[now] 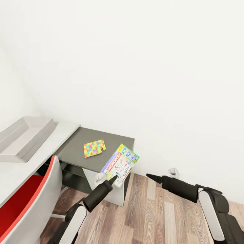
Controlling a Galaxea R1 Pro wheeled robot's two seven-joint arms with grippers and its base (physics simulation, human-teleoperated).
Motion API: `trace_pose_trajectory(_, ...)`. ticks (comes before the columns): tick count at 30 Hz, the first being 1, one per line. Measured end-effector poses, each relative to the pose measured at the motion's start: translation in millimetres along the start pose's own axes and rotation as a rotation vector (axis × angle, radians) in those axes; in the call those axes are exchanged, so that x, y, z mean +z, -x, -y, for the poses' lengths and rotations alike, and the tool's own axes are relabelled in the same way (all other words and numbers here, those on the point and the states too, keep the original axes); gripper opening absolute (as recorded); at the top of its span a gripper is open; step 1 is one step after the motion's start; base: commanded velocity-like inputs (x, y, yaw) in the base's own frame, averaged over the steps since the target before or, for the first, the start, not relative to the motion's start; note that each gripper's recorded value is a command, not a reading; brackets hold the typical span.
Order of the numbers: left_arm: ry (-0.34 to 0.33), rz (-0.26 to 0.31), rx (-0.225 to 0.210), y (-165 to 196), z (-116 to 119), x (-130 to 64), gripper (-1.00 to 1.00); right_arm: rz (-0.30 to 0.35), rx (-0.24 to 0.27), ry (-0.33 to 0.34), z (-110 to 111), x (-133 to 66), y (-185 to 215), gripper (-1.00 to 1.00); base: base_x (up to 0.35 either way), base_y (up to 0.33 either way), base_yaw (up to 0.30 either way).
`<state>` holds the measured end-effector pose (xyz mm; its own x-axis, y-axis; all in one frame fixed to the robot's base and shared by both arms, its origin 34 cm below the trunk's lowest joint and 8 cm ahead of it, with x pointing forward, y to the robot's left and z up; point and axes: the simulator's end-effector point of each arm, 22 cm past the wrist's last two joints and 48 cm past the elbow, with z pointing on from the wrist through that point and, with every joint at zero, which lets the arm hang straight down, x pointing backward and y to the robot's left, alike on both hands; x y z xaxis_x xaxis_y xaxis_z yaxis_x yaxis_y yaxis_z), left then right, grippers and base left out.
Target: Put all the toys in the child's room - the three board games (two on the bed and one on the table), the two jigsaw puzzles on the table, and the tennis ball on the table - inside the toy box on the table in the child's room.
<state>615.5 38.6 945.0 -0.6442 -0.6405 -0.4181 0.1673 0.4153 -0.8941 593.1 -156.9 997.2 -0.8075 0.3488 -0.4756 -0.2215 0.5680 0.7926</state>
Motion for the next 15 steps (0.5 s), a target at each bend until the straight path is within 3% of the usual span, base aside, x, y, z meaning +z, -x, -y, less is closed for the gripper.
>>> trace_pose_trajectory(6, 0.014, -0.011, -0.040, -13.2, -13.9, 5.9, -1.00, 0.005, 0.017, 0.065, -14.9, 2.0, -2.5, 1.00, 0.000, 0.000, 0.000)
trace_pose_trajectory(15, -0.046, -0.008, -0.110, -21.6, -10.2, 5.6, -1.00, 0.006, 0.022, 0.143, -30.6, -0.9, -2.3, 1.00, 0.000, 0.000, 0.000)
